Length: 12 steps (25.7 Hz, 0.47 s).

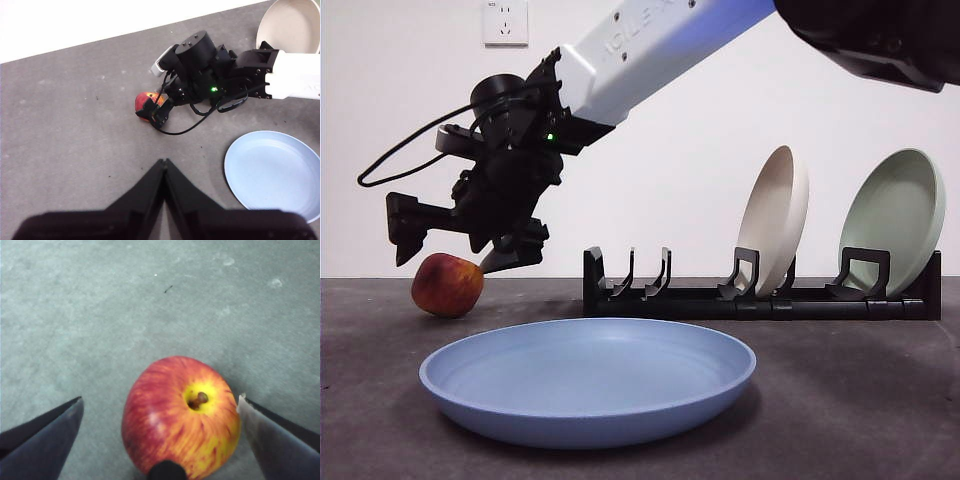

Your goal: Take the blue plate from the plate rack,put the plate on the table,take the apple from the table,put the apple in the plate

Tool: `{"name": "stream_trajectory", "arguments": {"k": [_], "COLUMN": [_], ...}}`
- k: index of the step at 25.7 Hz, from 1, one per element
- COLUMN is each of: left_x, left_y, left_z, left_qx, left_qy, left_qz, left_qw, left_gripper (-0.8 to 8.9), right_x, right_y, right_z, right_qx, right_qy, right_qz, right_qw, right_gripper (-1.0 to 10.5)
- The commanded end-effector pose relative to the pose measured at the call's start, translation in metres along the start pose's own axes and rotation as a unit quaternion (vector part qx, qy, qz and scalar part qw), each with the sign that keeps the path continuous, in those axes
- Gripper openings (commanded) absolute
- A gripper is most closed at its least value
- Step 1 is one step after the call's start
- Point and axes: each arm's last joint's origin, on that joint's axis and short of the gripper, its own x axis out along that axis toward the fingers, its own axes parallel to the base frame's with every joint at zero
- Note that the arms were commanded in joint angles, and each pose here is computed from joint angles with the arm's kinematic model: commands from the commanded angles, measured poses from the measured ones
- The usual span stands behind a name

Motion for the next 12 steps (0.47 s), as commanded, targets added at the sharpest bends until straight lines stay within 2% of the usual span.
{"name": "stream_trajectory", "arguments": {"k": [1, 11, 12], "left_x": [-0.0001, 0.0002, 0.0003], "left_y": [0.001, 0.0013, 0.0013], "left_z": [-0.0005, -0.0001, -0.0002], "left_qx": [0.011, 0.021, 0.021], "left_qy": [-0.003, -0.005, -0.004], "left_qz": [0.011, 0.022, 0.022], "left_qw": [1.0, 1.0, 1.0], "left_gripper": [-0.08, -0.09, -0.08], "right_x": [0.012, 0.018, 0.0181], "right_y": [0.0058, 0.0083, 0.0087], "right_z": [-0.0148, -0.0236, -0.0229], "right_qx": [0.006, 0.006, 0.006], "right_qy": [0.014, 0.026, 0.022], "right_qz": [0.007, 0.003, 0.003], "right_qw": [1.0, 1.0, 1.0], "right_gripper": [8.4, 8.6, 9.0]}}
